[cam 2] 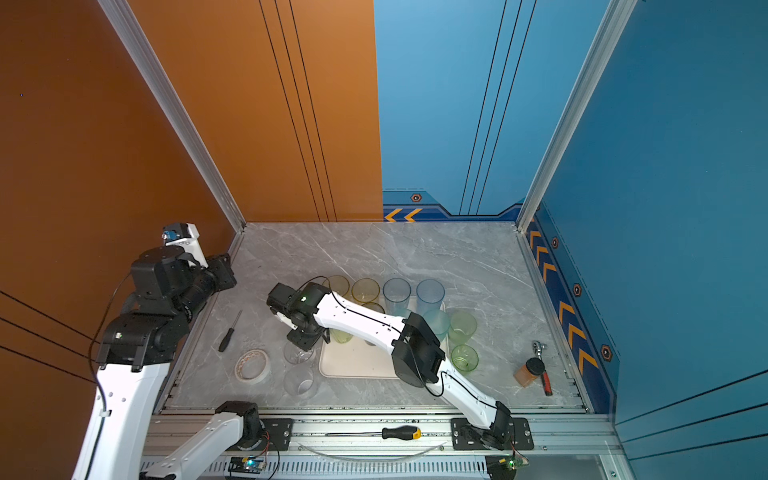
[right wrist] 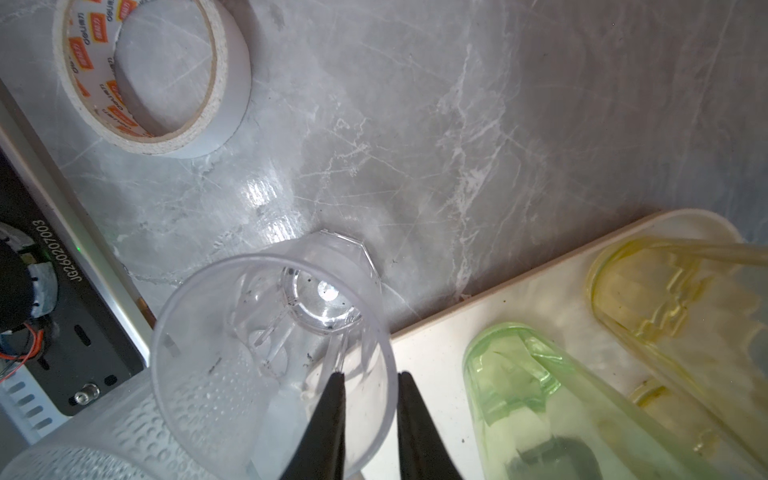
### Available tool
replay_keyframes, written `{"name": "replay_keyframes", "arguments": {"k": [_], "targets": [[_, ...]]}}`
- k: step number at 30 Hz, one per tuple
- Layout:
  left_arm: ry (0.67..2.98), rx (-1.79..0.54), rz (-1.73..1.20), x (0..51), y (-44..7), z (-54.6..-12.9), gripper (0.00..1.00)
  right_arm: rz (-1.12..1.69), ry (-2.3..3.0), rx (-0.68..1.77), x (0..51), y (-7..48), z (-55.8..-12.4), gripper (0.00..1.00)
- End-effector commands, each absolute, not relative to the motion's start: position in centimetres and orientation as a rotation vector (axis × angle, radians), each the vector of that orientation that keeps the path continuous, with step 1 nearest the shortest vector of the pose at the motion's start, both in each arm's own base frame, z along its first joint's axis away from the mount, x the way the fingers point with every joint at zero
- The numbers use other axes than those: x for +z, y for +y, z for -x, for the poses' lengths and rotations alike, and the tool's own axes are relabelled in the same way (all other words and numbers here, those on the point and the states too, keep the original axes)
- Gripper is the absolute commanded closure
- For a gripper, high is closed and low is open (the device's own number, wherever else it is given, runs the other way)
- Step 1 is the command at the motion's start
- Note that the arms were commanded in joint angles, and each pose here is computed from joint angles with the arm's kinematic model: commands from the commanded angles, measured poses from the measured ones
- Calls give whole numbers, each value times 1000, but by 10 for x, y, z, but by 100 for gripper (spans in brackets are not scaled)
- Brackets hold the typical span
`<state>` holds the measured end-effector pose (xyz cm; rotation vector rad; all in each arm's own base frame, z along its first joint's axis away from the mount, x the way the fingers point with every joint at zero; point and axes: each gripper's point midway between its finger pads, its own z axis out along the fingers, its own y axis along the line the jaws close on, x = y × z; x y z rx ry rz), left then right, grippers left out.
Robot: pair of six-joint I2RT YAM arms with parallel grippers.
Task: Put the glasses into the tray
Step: 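Lower the right gripper onto the clear glass near the tape roll and close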
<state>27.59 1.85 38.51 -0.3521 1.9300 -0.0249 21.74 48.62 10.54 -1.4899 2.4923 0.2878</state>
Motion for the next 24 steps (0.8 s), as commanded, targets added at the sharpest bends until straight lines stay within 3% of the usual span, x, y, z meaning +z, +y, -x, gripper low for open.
{"name": "replay_keyframes", "arguments": {"k": [1, 18, 24], "targets": [[1953, -29, 336, 379, 18, -275, 70, 1500, 2518, 293, 102, 485, -216, 80], [1970, -21, 341, 372, 21, -275, 69, 1472, 2490, 270, 106, 491, -221, 99], [1985, -7, 345, 366, 23, -275, 69, 1401, 2453, 305, 125, 498, -229, 100]]}}
